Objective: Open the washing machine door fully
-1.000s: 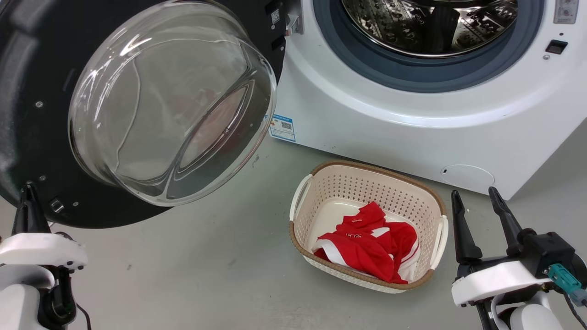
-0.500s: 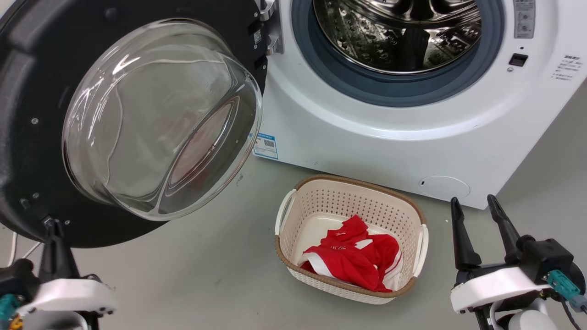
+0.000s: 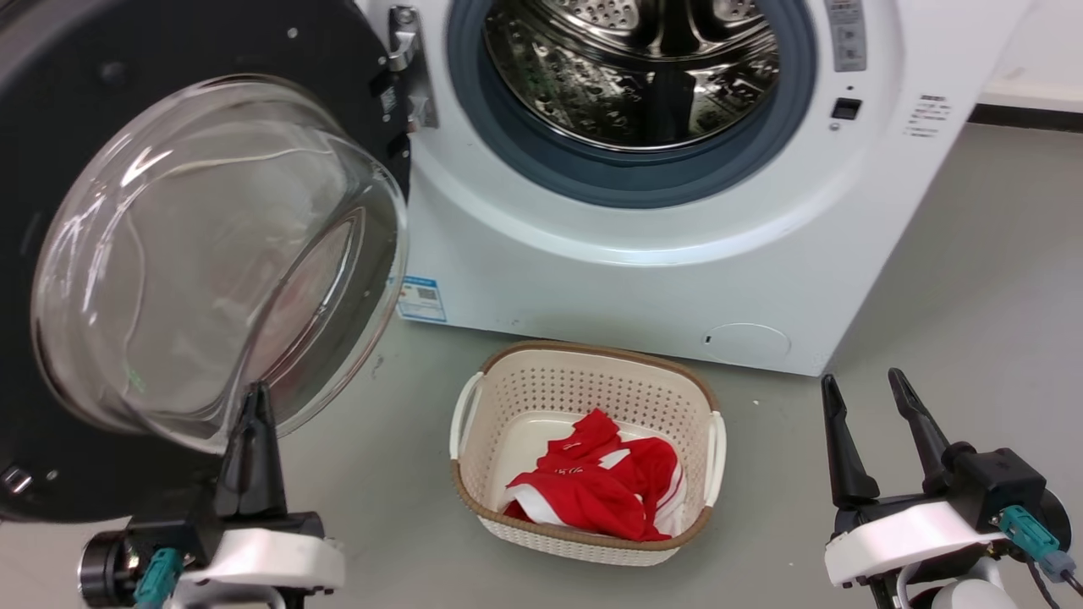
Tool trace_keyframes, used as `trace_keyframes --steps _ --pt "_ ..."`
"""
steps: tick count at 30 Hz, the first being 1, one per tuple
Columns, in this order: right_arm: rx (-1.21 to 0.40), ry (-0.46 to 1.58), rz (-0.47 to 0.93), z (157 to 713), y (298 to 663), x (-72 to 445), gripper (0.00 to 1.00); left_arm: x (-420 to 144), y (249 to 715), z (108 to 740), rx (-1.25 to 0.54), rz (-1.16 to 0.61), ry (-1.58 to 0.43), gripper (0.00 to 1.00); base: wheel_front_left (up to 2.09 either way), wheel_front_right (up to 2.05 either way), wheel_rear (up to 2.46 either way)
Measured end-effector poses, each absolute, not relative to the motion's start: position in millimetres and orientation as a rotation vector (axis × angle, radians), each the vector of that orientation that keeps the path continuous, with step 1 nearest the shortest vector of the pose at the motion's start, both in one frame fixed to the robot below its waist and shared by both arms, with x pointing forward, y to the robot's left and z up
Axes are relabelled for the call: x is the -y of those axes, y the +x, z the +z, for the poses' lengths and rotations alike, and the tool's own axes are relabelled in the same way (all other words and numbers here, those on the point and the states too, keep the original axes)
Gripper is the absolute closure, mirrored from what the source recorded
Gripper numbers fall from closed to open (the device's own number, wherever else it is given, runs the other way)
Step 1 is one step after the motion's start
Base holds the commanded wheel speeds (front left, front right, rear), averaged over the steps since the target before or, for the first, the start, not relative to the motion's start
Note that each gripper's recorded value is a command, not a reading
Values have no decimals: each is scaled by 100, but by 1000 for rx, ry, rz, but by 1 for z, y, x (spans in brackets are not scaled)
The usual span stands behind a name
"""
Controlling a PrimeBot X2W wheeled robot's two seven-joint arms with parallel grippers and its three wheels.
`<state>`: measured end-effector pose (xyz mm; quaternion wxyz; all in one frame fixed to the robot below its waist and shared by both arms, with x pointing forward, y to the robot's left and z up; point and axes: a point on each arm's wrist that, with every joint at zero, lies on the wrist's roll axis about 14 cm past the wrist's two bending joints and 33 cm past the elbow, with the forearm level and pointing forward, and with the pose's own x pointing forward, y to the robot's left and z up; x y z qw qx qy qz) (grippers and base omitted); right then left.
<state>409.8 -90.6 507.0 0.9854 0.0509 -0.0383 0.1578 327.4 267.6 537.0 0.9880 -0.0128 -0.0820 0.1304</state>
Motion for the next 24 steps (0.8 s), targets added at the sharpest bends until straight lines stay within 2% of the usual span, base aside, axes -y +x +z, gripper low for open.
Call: trace_keyframes --steps 10,11,14,24 --pt "102 75 212 515 394 130 0 -210 373 536 162 51 -23 100 0 0 0" --pt "102 74 201 515 392 134 0 -206 376 534 156 38 -24 83 0 0 0" --pt "98 73 171 513 386 144 0 -193 384 529 142 1 -29 0 0 0 0" --pt "89 72 113 509 379 163 0 -175 396 524 130 -44 -16 0 0 0 0"
